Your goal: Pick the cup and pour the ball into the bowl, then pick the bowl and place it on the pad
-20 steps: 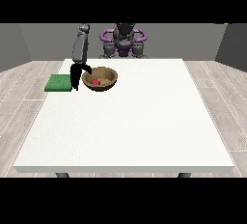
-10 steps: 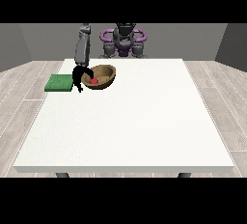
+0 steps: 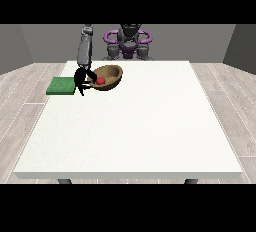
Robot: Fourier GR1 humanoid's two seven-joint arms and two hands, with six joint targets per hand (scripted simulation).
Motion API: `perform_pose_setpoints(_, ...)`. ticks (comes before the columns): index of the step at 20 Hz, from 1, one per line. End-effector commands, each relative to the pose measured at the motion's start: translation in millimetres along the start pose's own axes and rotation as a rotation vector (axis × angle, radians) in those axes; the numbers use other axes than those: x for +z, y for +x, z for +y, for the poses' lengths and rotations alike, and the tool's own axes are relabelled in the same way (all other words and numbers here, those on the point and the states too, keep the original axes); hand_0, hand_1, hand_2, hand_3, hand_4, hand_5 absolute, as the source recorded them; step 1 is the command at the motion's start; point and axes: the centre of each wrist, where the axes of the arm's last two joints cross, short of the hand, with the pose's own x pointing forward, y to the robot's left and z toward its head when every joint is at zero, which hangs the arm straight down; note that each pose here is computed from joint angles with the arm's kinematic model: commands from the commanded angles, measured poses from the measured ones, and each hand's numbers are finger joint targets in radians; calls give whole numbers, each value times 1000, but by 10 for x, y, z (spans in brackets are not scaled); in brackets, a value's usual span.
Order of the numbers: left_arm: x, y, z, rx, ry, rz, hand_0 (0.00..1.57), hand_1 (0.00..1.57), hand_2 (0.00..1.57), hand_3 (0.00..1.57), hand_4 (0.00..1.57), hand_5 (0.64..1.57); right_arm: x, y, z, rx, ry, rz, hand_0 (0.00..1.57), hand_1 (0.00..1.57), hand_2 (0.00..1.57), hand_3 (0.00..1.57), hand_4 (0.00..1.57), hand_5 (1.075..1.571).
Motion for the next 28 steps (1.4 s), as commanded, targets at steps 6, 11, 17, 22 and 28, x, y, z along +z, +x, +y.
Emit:
perform_pose_setpoints(6,242,-372,340,13,75,135,0,0,0,0,1197,1534,-327,528,-643,320,-73,267,1571,1571,1571,1042,1026,1556)
perform_pose_setpoints(11,431,-577,515,-16,151,136,0,0,0,0,1204,1537,-659,1129,-632,389,-29,232,1571,1571,1571,828,1041,1559)
perform_pose_setpoints(17,622,-685,633,-28,167,187,0,0,0,0,1206,1543,-780,1524,-1052,377,-15,262,1571,1571,1571,671,1067,1566)
perform_pose_setpoints(22,755,-635,898,-36,208,151,0,0,0,0,1203,1546,-781,1508,-1019,379,22,231,1571,1571,1571,381,1123,1568)
perform_pose_setpoints(28,778,-630,905,-54,189,84,0,0,0,0,1215,1553,-886,1617,-1056,303,-43,216,1571,1571,1571,489,1073,1568)
